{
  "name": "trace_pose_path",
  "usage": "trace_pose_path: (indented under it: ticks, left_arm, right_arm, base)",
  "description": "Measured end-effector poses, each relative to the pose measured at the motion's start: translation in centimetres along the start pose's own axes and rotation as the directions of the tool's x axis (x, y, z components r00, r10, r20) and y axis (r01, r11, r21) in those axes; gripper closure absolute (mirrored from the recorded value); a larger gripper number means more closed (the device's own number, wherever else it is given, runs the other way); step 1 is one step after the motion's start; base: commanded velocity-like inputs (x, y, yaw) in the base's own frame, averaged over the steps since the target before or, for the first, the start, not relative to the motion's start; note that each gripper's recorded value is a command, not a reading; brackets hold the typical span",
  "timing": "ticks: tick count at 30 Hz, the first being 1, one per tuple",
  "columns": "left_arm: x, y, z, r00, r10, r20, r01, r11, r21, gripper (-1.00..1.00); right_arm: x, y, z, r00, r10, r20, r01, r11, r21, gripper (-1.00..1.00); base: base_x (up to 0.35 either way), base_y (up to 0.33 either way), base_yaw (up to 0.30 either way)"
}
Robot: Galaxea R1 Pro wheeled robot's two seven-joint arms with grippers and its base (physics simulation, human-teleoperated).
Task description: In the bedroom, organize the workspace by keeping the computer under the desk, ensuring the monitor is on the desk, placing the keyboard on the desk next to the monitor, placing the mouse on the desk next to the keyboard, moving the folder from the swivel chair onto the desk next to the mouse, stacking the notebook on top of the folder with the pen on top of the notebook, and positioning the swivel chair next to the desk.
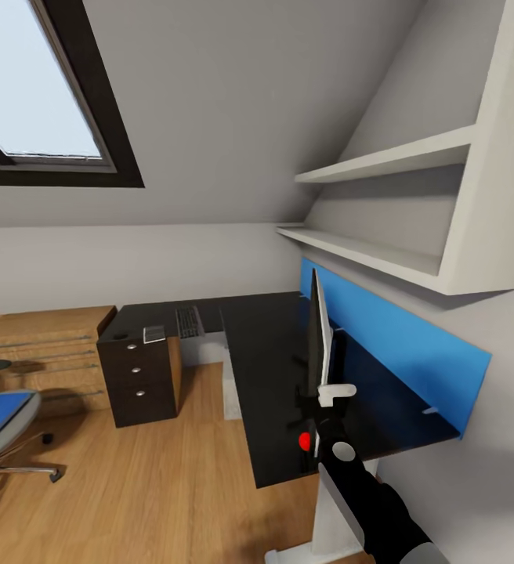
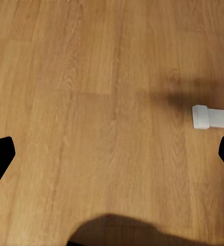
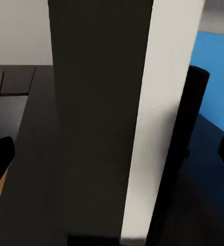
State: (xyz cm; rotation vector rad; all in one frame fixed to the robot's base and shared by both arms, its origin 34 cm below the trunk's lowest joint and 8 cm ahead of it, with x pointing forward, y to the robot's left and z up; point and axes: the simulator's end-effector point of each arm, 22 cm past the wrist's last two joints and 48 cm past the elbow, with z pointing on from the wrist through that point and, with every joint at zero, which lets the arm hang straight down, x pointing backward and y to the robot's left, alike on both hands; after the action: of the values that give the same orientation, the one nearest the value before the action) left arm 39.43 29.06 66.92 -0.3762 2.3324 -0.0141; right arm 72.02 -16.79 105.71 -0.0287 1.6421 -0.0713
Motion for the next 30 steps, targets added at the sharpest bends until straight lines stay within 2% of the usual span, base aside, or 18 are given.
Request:
trace_pose_path:
  ticks: [11, 21, 30]
  left_arm:
    - [-0.5, -0.1, 0.0, 1.0, -0.001, 0.012, 0.001, 1.0, 0.004, -1.0]
    - [-0.7, -0.2, 0.0, 1.0, -0.001, 0.016, 0.001, 1.0, 0.005, -1.0]
    - [-0.9, -0.3, 0.0, 1.0, -0.002, 0.023, 0.002, 1.0, 0.007, -1.0]
  right_arm:
    - [-0.8, 0.0, -0.2, 1.0, 0.0, 0.013, 0.0, 1.0, 0.0, -1.0]
    - [-1.0, 0.1, -0.2, 1.0, -0.001, 0.017, 0.001, 1.0, -0.003, -1.0]
    - [-1.4, 0.0, -0.3, 1.0, -0.001, 0.023, 0.001, 1.0, -0.003, -1.0]
  base:
    - [0.0, 0.0, -0.141]
    - [0.0, 0.0, -0.042]
    - [0.0, 0.0, -0.12]
